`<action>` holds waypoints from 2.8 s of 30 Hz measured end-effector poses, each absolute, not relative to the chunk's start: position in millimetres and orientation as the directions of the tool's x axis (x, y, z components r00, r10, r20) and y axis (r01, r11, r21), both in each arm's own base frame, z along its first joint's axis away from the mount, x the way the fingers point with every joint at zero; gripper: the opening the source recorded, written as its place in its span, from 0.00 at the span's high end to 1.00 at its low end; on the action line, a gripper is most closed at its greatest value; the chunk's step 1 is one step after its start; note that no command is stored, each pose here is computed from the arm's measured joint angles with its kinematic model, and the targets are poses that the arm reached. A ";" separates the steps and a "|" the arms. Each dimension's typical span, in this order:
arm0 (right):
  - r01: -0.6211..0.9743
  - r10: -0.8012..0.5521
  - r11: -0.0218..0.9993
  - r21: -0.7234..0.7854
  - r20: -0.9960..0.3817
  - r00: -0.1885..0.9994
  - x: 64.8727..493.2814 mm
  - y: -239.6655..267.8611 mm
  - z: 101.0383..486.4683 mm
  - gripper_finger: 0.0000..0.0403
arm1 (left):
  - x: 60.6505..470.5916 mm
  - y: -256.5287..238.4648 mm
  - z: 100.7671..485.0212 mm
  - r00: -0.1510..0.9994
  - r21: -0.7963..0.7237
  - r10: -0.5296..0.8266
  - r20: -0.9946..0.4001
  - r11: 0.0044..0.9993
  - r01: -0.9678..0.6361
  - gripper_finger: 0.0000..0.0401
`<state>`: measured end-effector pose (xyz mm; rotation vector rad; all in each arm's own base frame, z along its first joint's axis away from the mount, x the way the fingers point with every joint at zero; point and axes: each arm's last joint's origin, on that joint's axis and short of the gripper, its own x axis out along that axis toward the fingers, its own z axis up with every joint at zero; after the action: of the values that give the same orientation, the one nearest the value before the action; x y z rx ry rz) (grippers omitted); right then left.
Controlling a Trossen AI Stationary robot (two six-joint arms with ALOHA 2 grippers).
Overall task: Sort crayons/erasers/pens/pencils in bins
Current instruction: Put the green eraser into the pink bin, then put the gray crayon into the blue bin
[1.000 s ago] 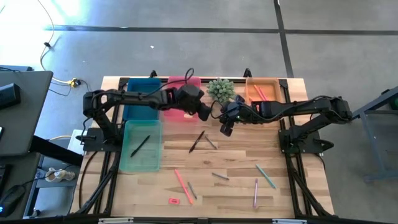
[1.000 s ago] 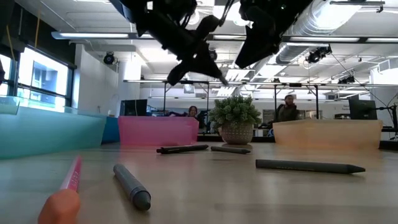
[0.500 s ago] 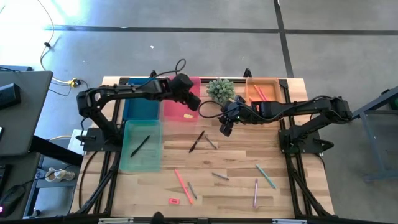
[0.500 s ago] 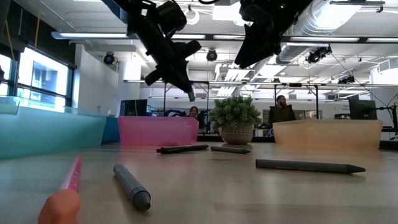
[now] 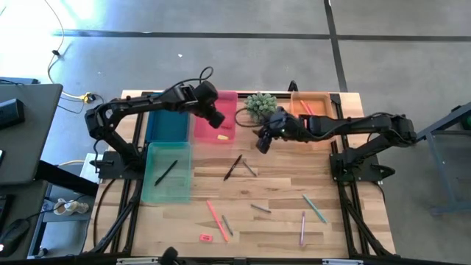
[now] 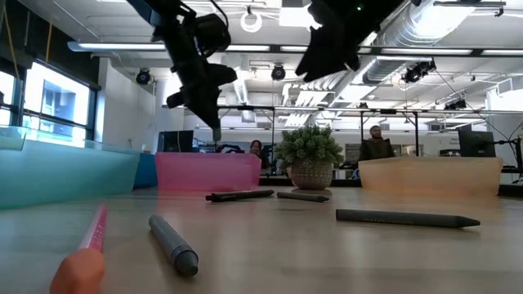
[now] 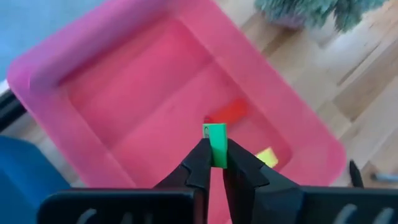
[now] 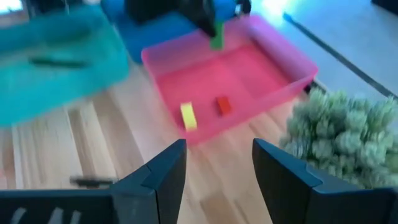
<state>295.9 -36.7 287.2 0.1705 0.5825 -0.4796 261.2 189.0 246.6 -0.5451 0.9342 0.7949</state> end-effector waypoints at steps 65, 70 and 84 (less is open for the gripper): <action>0.692 -0.122 0.714 0.107 -0.954 0.273 387.6 24.8 261.5 0.56 | 178.6 122.9 331.3 0.447 -0.036 0.315 -0.838 0.784 -0.620 0.61; 0.719 -0.095 0.689 0.093 -0.971 0.217 394.5 28.2 240.9 0.56 | 175.2 121.0 329.0 0.408 -0.025 0.299 -0.862 0.780 -0.625 0.61; 0.743 -0.048 0.669 0.026 -0.996 0.079 409.3 31.1 188.4 0.56 | 172.2 118.8 326.9 0.379 -0.025 0.275 -0.884 0.781 -0.624 0.61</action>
<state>409.3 31.1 188.4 0.6369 1.3772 -0.6556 172.2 118.8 326.9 -0.3863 1.0327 0.5929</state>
